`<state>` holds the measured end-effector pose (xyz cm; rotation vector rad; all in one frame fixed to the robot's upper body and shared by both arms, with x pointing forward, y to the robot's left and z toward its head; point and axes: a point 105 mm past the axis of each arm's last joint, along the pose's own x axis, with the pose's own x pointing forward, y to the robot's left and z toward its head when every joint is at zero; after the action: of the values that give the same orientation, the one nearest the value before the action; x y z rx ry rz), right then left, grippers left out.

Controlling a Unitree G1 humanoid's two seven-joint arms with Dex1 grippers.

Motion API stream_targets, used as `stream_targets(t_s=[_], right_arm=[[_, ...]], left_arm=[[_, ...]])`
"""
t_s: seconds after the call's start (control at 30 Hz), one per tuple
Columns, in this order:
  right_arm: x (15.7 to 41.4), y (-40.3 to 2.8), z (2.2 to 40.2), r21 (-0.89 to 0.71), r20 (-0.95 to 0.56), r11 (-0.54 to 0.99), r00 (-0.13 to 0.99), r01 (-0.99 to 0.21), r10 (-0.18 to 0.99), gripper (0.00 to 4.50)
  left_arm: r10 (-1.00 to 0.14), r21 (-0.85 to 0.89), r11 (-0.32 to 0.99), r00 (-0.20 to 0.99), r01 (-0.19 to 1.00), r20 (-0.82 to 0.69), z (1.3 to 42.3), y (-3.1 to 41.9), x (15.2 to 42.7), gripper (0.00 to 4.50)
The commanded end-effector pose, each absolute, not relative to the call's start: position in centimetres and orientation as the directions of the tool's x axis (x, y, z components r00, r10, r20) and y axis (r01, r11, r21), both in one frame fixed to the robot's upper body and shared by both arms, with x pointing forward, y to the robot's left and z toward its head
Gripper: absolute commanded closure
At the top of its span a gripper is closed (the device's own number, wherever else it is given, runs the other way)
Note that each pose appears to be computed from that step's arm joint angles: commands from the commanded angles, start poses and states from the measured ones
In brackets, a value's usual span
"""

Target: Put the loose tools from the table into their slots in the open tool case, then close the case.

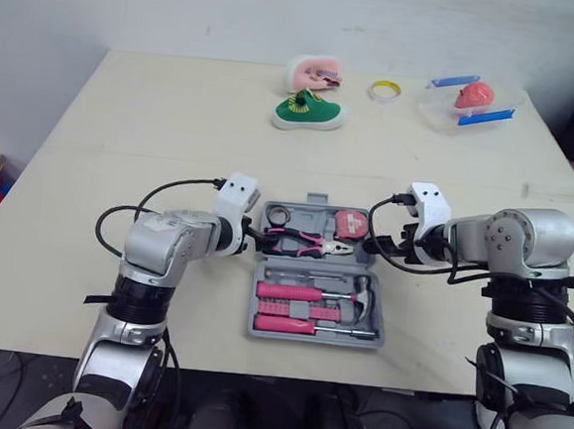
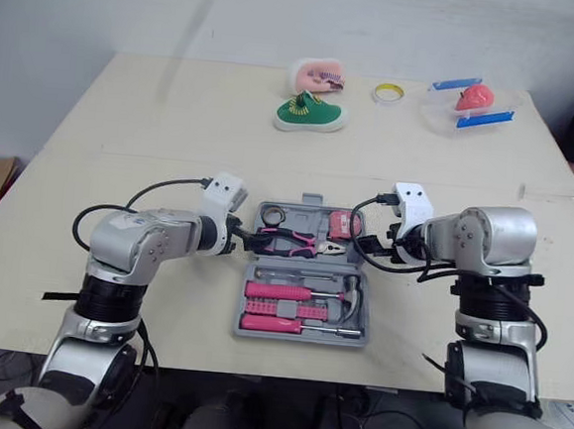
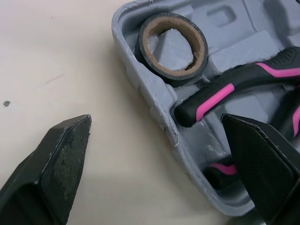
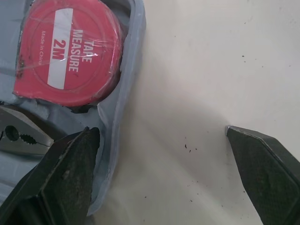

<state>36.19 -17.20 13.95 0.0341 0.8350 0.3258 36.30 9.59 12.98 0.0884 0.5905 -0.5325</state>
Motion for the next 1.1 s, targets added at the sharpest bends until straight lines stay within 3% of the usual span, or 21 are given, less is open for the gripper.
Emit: stream_targets(t_s=[0.03, 0.13, 0.3, 0.37, 0.4, 0.47, 0.6, 0.67, 0.8, 1.0, 1.1], right_arm=[[35.9, -16.5, 12.5, 0.175, -0.754, 0.945, 0.58, -0.275, 0.308, 0.0], [36.0, -16.3, 12.3, 0.181, -0.755, 0.945, 0.577, -0.272, 0.311, 0.85], [36.0, -15.9, 12.5, 0.203, -0.735, 0.941, 0.594, -0.269, 0.328, 3.18], [36.3, -15.7, 13.2, 0.21, -0.704, 0.942, 0.628, -0.263, 0.332, 4.29], [36.2, -15.5, 13.5, 0.209, -0.691, 0.939, 0.639, -0.272, 0.339, 4.5], [36.4, -15.4, 14.1, 0.198, -0.658, 0.937, 0.67, -0.287, 0.344, 4.5], [36.9, -15.4, 16.5, 0.104, -0.476, 0.927, 0.8, -0.361, 0.365, 4.5], [37.0, -15.9, 17.4, 0.09, -0.372, 0.929, 0.853, -0.36, 0.367, 4.5], [36.1, -16.6, 18.6, -0.092, -0.124, 0.894, 0.896, -0.438, 0.427, 4.5], [34.8, -18.8, 14.6, -0.396, -0.036, 0.83, 0.909, -0.394, 0.414, 4.5], [34.6, -19.3, 13.8, -0.479, -0.023, 0.793, 0.909, -0.376, 0.417, 4.5]], left_arm=[[-0.444, -0.072, 0.87, 0.712, 0.488, -0.545, 12.9, 9.7, 36.5, 0.8], [-0.446, -0.077, 0.869, 0.705, 0.489, -0.551, 12.6, 9.7, 36.3, 2.15], [-0.48, -0.105, 0.856, 0.703, 0.507, -0.525, 12.9, 9.0, 36.1, 4.2], [-0.516, -0.146, 0.845, 0.712, 0.514, -0.477, 13.5, 8.3, 36.2, 4.32], [-0.532, -0.172, 0.84, 0.717, 0.515, -0.451, 13.8, 8.0, 36.2, 4.32], [-0.555, -0.185, 0.829, 0.729, 0.528, -0.401, 14.5, 7.7, 36.3, 4.33], [-0.589, -0.183, 0.806, 0.791, 0.562, -0.164, 17.4, 7.6, 37.0, 4.36], [-0.552, -0.075, 0.834, 0.827, 0.547, -0.107, 17.8, 8.7, 37.5, 4.36], [-0.524, 0.145, 0.842, 0.851, 0.52, -0.007, 17.3, 10.3, 37.9, 4.36], [-0.574, 0.377, 0.782, 0.809, 0.497, 0.124, 15.7, 11.5, 37.0, 4.36], [-0.57, 0.406, 0.782, 0.806, 0.473, 0.16, 15.5, 11.9, 37.0, 4.36]])
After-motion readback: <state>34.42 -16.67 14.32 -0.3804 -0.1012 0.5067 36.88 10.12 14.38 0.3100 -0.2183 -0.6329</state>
